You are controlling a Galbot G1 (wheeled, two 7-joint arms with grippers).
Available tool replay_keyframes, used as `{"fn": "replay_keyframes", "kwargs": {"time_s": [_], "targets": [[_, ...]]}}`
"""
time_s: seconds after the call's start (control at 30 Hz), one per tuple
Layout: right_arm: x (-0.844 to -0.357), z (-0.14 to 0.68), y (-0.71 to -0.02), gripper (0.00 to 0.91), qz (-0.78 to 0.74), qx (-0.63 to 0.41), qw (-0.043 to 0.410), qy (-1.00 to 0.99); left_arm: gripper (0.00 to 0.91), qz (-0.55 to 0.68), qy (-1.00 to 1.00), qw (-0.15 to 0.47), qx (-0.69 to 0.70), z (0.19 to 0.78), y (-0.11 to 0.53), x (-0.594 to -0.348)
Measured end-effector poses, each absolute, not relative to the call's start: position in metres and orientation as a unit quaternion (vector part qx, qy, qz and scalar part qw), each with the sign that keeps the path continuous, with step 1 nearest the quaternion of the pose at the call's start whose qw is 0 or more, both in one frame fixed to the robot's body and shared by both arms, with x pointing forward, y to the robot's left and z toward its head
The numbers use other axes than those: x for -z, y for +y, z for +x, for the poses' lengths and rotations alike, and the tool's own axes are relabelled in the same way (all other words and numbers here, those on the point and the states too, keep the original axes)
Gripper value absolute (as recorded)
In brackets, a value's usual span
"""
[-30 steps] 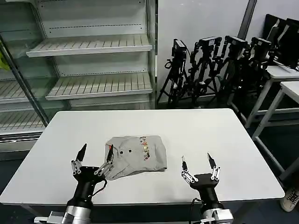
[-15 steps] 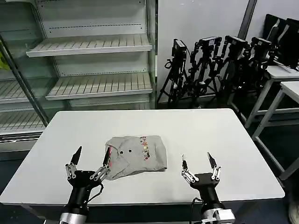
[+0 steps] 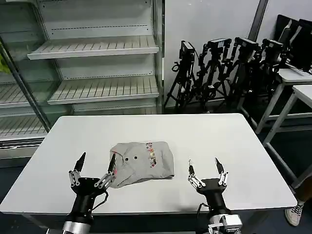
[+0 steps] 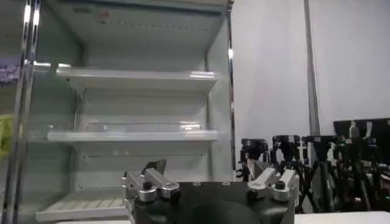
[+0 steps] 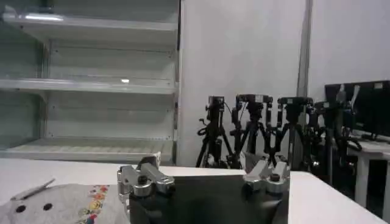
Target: Fold and organize the clothes.
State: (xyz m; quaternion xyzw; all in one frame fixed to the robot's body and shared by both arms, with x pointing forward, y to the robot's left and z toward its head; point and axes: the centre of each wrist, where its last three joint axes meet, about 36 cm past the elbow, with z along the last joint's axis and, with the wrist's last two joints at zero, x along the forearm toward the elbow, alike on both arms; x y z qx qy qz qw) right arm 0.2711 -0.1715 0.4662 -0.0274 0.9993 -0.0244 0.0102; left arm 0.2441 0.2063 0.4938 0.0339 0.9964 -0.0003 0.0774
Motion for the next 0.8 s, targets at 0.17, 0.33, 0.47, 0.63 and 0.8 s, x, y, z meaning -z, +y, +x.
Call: {"fn": "replay_keyframes", "kwargs": {"time_s": [0.17,0.33,0.47,0.63,0.8], "targets": [[-0.4658,0.2725,-0.1706,0.907,-0.026,0.027,0.010,0.999,0.907,0.033,0.996,0.079,0.001,0.2450,0.2061,-0.4945],[-0.4654,0.2736,-0.1705,0.907,-0.024,0.035,0.011,0.999,0.907,0.032,0.996,0.080,0.003,0.2451,0.2056,-0.4953],[-0.4645,0.2736,-0.1698,0.907,-0.022,0.040,0.012,0.999,0.907,0.032,0.996,0.079,0.006,0.2446,0.2041,-0.4959],[-0.4653,0.2732,-0.1695,0.907,-0.021,0.046,0.012,0.999,0.907,0.034,0.997,0.075,0.009,0.2425,0.2029,-0.4970],[-0.4665,0.2730,-0.1693,0.907,-0.021,0.048,0.010,0.999,0.907,0.034,0.997,0.072,0.010,0.2413,0.2026,-0.4970]]}}
